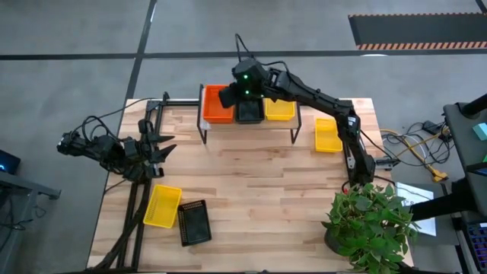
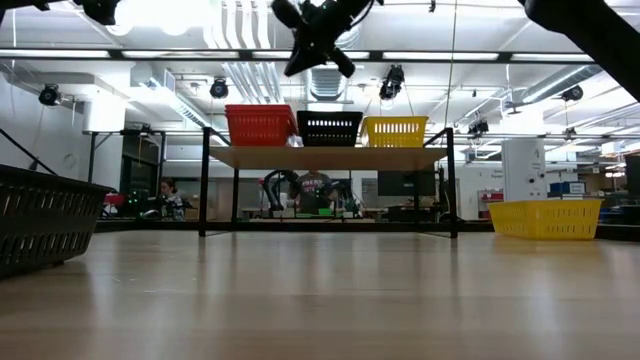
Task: Stack baskets on shelf by color
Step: Stack the bottom yellow basket into the yellow basket on the shelf
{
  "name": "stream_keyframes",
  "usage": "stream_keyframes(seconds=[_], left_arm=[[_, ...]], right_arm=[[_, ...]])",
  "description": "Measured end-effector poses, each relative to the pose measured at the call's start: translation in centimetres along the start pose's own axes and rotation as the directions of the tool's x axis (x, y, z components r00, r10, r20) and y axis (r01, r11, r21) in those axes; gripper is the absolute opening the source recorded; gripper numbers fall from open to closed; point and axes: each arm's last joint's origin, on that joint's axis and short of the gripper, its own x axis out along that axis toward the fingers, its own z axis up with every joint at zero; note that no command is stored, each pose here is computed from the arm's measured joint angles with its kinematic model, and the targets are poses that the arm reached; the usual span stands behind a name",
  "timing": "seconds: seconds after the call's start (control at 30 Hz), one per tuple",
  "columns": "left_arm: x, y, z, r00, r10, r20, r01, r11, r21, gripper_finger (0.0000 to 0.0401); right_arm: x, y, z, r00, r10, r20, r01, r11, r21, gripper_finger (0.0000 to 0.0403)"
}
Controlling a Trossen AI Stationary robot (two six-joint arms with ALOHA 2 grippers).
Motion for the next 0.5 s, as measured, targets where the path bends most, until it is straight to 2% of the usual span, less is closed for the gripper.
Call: stream_keyframes(seconds=[0.07, 0.17, 0.3, 0.4, 0.5], left_arm=[[0.0, 0.0, 0.0, 1.000, -0.001, -0.001, 0.001, 1.000, 0.001, 0.0105], [0.0, 0.0, 0.0, 1.000, -0.001, -0.002, 0.001, 1.000, 0.001, 0.0105], [0.0, 0.0, 0.0, 1.000, -0.001, -0.002, 0.001, 1.000, 0.001, 0.0105], [0.0, 0.0, 0.0, 1.000, -0.001, -0.002, 0.001, 1.000, 0.002, 0.0105], [0.0, 0.0, 0.0, 1.000, -0.001, -0.001, 0.001, 1.000, 0.001, 0.0105]], right_arm=[[-0.1, 0.9, -0.5, 1.000, 0.014, -0.013, -0.014, 0.999, -0.040, 0.0008], [-0.6, 3.0, -1.9, 1.000, 0.009, -0.028, -0.014, 0.979, -0.206, 0.0008], [-2.1, 7.9, -4.7, 1.000, 0.018, 0.009, -0.012, 0.897, -0.441, 0.0008], [-2.4, 11.8, -8.2, 0.995, 0.099, 0.003, -0.083, 0.848, -0.524, 0.0008], [-2.2, 14.7, -12.5, 0.985, 0.164, -0.044, -0.157, 0.781, -0.604, 0.0008]])
